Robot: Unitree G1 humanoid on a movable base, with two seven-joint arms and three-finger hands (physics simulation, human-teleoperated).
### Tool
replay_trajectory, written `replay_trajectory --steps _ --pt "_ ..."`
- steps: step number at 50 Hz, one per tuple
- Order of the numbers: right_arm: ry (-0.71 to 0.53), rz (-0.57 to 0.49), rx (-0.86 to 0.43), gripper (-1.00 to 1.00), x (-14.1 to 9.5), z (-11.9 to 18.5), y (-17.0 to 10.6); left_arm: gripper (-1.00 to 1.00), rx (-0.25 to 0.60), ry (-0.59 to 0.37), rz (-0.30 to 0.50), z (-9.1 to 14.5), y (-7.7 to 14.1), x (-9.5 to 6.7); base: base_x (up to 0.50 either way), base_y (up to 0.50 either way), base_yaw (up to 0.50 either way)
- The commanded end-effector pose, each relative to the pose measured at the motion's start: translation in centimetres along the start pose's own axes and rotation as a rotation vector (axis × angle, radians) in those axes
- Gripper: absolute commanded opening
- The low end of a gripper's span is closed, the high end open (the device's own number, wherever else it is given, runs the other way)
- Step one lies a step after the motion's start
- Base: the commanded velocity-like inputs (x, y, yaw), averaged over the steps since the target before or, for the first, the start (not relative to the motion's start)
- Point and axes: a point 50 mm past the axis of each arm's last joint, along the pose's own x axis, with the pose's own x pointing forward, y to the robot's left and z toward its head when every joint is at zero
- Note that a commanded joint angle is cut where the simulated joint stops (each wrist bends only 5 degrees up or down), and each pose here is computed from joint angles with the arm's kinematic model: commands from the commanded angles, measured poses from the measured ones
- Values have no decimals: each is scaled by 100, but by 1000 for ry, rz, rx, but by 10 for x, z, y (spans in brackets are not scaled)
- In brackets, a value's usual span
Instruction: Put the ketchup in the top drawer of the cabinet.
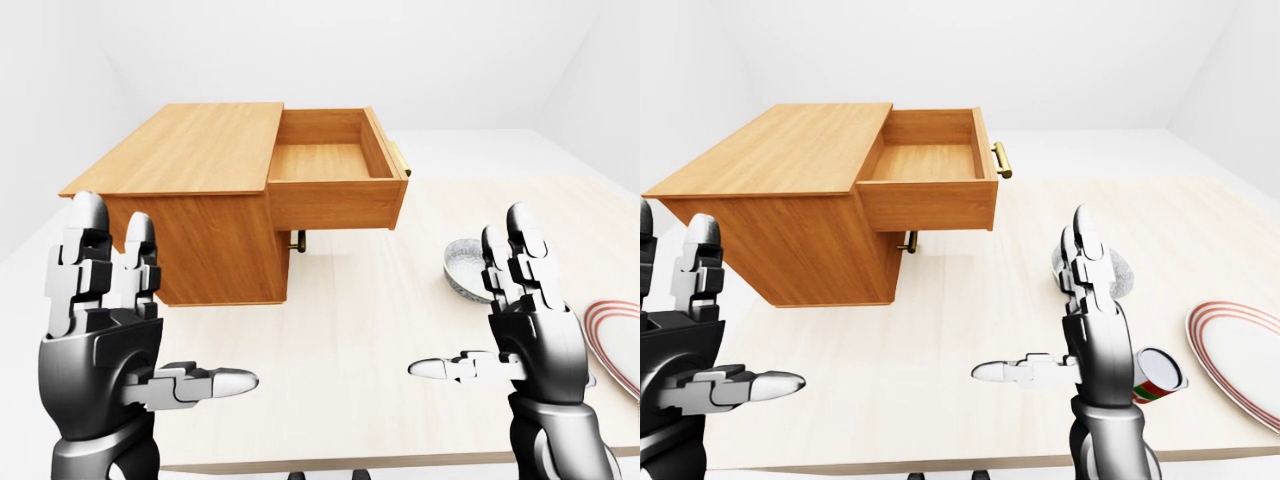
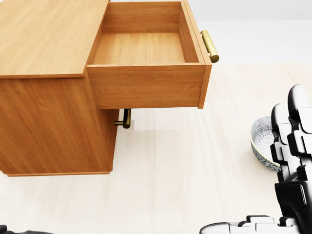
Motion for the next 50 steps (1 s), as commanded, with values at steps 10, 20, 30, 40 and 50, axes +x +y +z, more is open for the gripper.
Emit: replay_trajectory --steps 10,20,30,40,50 --pt "0 -7 -24 100 -1 1 -2 100 -4 -5 1 1 0 0 0 0 0" --pt "14 -20 14 100 -2 -3 -5 100 -4 -16 4 2 2 1 0 0 0" --pt "-125 60 -879 100 -10 89 -95 100 -1 14 -6 -1 -2 -2 0 0 0" --pt "-20 -92 -1046 100 -10 90 -111 100 -3 15 -5 -2 -2 -2 0 0 0" --pt "115 -203 -1080 100 -23 86 -139 100 -1 12 -3 -1 -1 -2 0 0 0"
